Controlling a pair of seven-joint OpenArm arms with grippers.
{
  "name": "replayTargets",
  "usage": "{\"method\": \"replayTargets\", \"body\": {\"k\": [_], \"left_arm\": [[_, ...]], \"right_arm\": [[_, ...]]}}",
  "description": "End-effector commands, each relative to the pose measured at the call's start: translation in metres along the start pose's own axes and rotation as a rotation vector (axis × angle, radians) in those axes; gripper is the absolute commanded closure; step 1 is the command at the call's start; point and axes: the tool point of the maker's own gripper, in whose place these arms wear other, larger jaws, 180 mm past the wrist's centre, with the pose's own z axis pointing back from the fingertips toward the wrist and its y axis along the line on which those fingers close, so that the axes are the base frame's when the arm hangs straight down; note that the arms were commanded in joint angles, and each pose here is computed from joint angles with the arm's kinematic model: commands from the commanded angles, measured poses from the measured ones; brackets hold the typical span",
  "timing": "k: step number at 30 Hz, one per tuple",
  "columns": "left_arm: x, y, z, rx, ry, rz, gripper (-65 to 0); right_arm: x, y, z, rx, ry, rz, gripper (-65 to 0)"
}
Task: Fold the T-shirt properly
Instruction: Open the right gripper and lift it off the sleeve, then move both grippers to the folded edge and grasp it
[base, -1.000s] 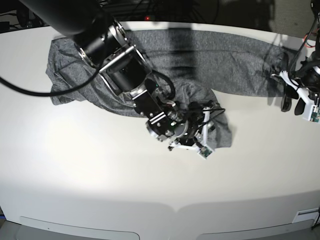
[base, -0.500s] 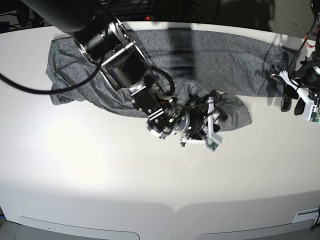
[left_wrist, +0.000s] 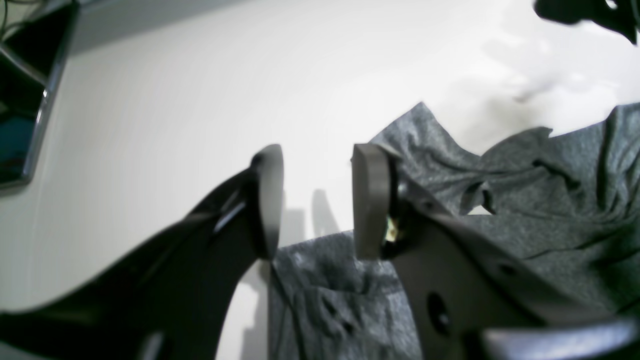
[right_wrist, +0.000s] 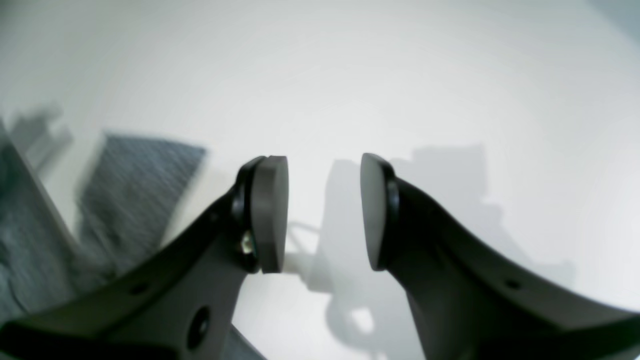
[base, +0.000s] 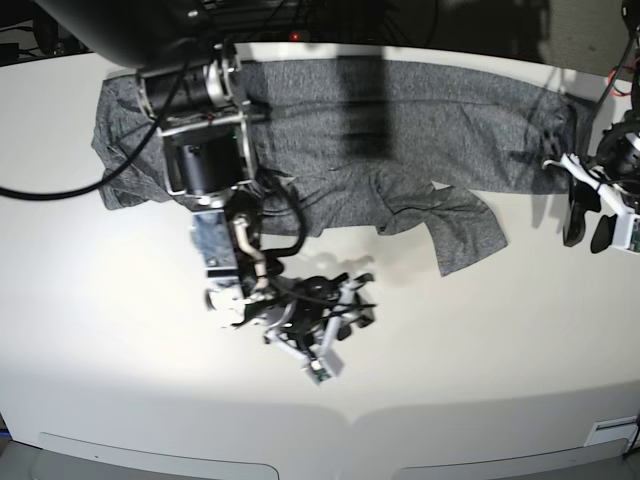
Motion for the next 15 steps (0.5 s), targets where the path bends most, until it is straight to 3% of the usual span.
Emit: {"method": "replayTargets", "body": {"k": [1, 10, 15], "left_arm": [[0.019, -0.002, 0.002, -0.019, -0.071, -0.033, -22.6], [0.044, -0.043, -0.021, -0.132, -0.143, -0.143, -22.6], [0.030, -0.057, -0.061, -0.144, -0.088, -0.149, -22.2]], "right_arm": [[0.024, -0.015, 0.011, -0.023, -0.047, 0.027, -24.4], [-0.021, -0.096, 0.081, -0.186, 0.082, 0.078, -24.4], [-0.054, -0.112, 0.115, -0.244, 0.154, 0.123, -24.4]]}}
